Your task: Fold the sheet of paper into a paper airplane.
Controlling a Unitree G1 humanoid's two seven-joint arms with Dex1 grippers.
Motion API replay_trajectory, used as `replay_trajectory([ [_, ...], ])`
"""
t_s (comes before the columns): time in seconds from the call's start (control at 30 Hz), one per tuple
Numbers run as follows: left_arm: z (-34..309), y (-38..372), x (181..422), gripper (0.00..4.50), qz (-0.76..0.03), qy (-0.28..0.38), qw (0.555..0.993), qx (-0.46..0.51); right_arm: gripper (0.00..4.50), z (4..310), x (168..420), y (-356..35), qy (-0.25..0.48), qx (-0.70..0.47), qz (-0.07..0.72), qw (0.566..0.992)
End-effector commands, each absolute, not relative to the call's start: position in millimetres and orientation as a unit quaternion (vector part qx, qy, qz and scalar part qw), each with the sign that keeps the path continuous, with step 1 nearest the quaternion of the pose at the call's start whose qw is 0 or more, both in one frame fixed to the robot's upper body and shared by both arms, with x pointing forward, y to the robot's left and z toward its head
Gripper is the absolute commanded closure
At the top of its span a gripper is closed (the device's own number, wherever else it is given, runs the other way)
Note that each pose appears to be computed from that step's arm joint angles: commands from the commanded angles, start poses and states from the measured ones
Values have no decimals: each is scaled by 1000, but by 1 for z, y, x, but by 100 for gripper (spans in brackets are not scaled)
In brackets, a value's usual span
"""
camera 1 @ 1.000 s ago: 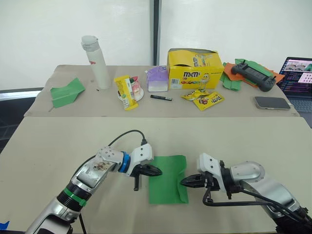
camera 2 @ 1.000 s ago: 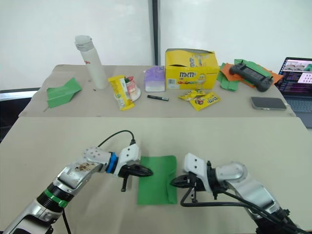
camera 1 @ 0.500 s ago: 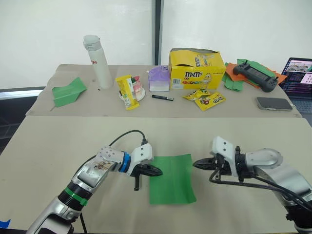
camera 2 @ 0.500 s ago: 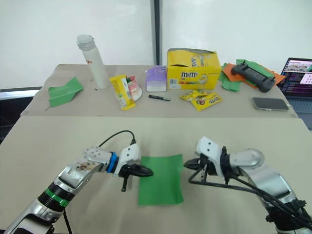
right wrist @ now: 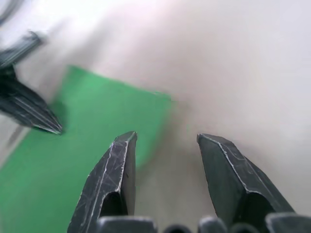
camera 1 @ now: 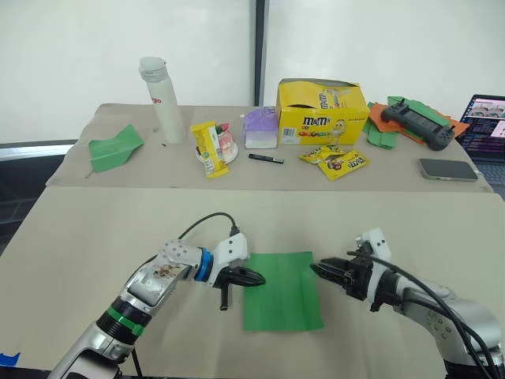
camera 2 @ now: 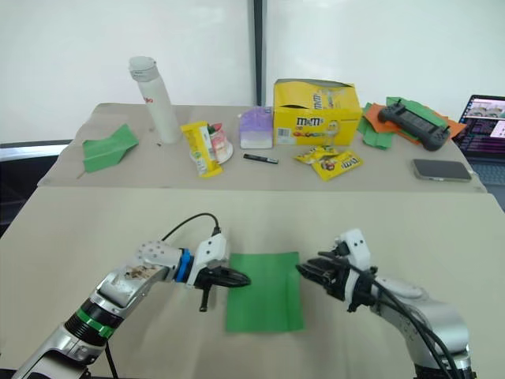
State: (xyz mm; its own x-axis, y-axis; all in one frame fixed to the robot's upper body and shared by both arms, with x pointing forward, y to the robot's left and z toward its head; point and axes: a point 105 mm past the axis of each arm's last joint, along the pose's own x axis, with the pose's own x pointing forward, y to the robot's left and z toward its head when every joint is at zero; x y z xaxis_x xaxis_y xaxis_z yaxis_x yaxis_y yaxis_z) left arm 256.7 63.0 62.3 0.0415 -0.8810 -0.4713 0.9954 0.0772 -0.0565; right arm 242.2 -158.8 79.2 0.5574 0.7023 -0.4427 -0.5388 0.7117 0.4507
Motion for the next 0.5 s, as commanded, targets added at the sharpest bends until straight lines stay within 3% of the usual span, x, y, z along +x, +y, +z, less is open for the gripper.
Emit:
replay_trajectory([
  [0.03, 50, 65, 252, 450, -659, 219, 704, 146, 228, 85, 234, -156, 336, 131, 361, 860],
  [0.5, 50, 65, 252, 450, -657, 217, 706, 147, 228, 83, 228, -132, 373, 167, 378, 831],
])
